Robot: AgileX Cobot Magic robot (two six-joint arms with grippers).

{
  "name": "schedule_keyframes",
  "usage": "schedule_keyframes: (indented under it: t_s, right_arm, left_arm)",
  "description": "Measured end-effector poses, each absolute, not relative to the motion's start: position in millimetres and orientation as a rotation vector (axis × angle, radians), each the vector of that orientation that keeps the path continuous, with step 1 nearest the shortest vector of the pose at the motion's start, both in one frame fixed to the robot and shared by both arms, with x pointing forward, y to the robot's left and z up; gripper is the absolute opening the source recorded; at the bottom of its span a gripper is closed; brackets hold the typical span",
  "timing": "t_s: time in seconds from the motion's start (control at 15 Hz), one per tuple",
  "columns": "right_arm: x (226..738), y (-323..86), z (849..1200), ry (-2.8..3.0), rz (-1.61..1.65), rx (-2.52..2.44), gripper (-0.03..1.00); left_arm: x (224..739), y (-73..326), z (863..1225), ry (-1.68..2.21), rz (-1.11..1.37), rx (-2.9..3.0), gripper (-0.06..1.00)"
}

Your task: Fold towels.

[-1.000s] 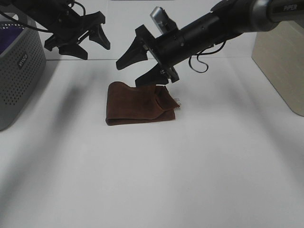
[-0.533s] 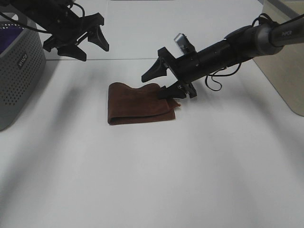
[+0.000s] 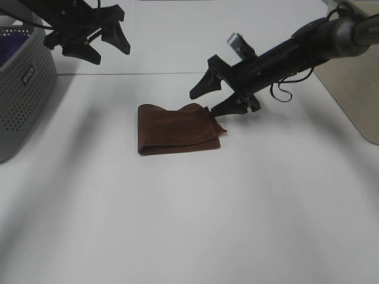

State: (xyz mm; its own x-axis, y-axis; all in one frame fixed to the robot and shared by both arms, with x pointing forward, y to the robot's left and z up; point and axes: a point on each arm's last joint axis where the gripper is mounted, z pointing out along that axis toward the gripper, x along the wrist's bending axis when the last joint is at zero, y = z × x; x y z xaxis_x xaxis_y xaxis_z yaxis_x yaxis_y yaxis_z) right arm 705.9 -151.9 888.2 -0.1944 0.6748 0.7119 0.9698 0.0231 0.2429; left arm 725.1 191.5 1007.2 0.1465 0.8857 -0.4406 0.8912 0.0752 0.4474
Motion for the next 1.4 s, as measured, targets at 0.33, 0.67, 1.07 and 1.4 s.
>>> schedule_keyframes:
  t_s: [0.33,0.67,1.07,1.4]
  right_arm:
    - [684,-166,993,-2.144,-0.967,-1.683,0.71]
    - [648,-190,1050,-2.308,-0.69,-1.814,0.71]
    - [574,-216,1067,-2.386,-0.526,-1.912,0.71]
    - [477,-238,1069,-2.446,-0.582,-1.97,0.71]
  left_arm:
    - [690,204,1081,1.621,0.131,1.914,0.69]
    - [645,216,1135,1.606,0.198,2.019,0.69]
    - [543,241,1159,1.667,0.288,2.061,0.69]
    - [425,260,1130,1.7,0.277,2.073,0.69]
